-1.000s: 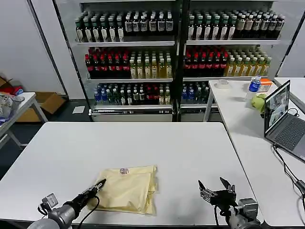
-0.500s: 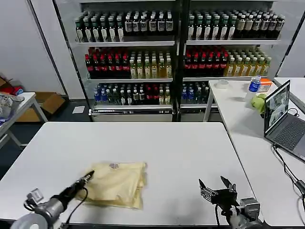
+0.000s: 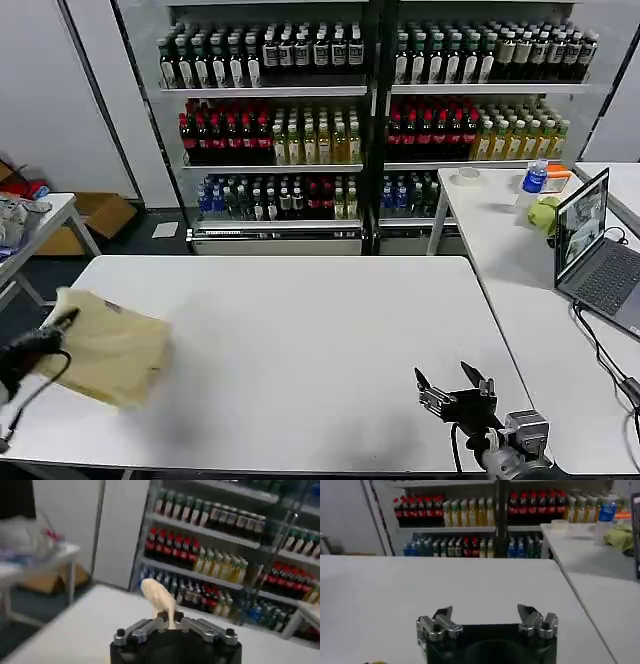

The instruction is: Fold and organize the clothes.

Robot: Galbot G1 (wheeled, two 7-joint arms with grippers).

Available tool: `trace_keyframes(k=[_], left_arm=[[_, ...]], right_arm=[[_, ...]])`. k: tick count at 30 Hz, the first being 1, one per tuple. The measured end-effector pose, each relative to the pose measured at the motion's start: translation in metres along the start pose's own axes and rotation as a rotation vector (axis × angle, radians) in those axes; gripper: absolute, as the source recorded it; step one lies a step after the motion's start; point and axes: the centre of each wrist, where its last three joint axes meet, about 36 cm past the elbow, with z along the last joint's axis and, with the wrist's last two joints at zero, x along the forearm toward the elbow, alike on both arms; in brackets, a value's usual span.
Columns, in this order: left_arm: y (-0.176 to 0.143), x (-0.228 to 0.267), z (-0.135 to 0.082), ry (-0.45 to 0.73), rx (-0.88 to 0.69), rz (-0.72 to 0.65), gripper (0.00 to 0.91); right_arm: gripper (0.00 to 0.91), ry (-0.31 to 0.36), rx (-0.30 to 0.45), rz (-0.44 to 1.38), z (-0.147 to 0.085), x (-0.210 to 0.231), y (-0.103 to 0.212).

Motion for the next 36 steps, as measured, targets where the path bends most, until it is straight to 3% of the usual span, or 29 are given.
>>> trace_keyframes(k=[3, 7, 16, 22, 29, 36], left_arm=[[-0.011, 0.003, -0.009, -0.010, -0.117, -0.012, 0.010], [-0.030, -0.003, 0.006, 0.013, -0.272, -0.037, 0.010], [-0.086, -0.019, 0.101, 0.093, -0.630, -0.074, 0.010], [-0.133, -0.009, 0.146, 0.084, -0.820, -0.032, 0.010], [-0.174, -0.003, 0.175, 0.079, -0.885, 0.008, 0.010], [-0.215, -0.008, 0.193, 0.083, -0.796, 0.062, 0.010]], right_arm=[[0.907, -0.002, -0.004, -0.001, 0.000, 0.002, 0.002], [0.907, -0.004, -0.010, 0.000, 0.001, 0.003, 0.003], [0.907, -0.001, -0.019, 0.018, 0.005, 0.005, 0.005], [0.907, 0.000, -0.025, 0.029, 0.007, 0.006, 0.006], [0.907, -0.003, -0.028, 0.034, 0.007, 0.009, 0.008], [0.907, -0.008, -0.028, 0.045, 0.007, 0.011, 0.007]])
